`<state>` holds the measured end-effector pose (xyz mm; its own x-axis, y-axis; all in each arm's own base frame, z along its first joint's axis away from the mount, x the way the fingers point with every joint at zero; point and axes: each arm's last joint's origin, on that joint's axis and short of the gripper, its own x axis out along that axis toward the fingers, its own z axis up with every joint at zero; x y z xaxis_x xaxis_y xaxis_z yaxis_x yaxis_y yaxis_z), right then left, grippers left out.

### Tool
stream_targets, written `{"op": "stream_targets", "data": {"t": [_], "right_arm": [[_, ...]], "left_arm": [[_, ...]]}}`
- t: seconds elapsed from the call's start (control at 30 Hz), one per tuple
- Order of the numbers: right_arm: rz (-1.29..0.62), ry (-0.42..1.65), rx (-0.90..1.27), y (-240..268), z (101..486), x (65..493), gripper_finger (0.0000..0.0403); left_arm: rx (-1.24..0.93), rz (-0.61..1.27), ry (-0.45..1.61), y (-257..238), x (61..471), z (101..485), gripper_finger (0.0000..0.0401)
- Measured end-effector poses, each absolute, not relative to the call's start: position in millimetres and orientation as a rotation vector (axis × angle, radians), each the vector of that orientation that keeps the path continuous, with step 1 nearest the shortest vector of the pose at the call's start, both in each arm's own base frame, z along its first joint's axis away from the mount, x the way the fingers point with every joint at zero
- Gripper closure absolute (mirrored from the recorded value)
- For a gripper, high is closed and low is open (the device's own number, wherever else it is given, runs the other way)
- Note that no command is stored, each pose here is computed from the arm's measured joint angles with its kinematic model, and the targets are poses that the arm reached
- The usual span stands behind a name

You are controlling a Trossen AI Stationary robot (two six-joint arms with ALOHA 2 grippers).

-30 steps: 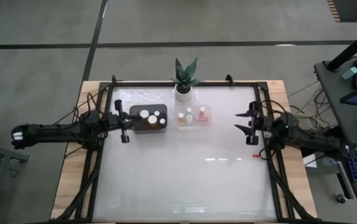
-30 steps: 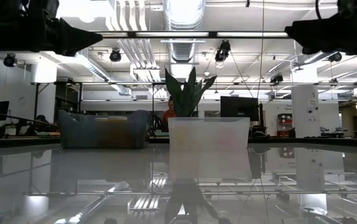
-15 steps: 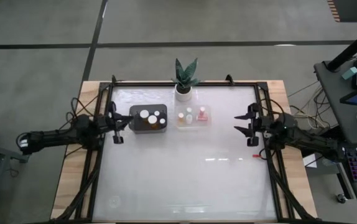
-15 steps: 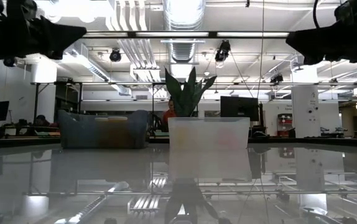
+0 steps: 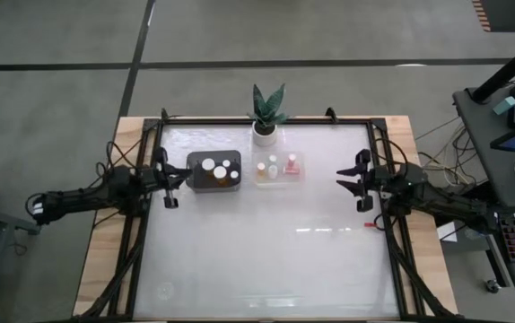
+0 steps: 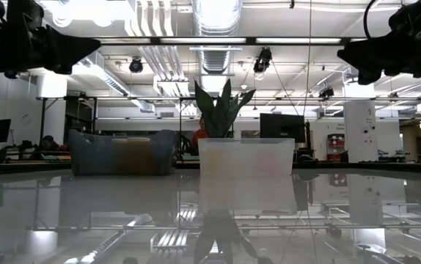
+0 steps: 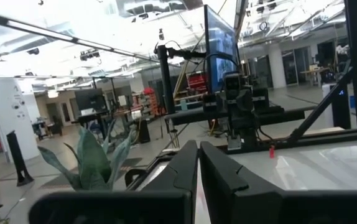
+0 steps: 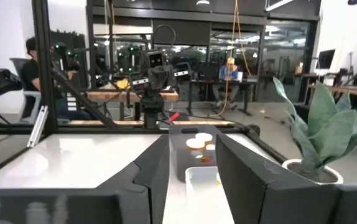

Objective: Pick and place medicine bottles into bin by pill shape (circle, oval)
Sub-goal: Return to Home Position

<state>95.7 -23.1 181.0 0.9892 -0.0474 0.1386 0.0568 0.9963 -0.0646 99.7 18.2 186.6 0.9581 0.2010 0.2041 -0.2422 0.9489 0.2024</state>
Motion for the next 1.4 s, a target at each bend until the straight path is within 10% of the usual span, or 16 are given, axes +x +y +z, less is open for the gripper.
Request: {"op": "stream_targets", "data": {"t": [1.4], "right_arm": [[-0.049,-0.127,-0.03,-23.3,179.8,96.6,0.0265]], "left_arm": [[0.221,0.215,-0.054,19.9,109.5,174.7,0.0398]]}}
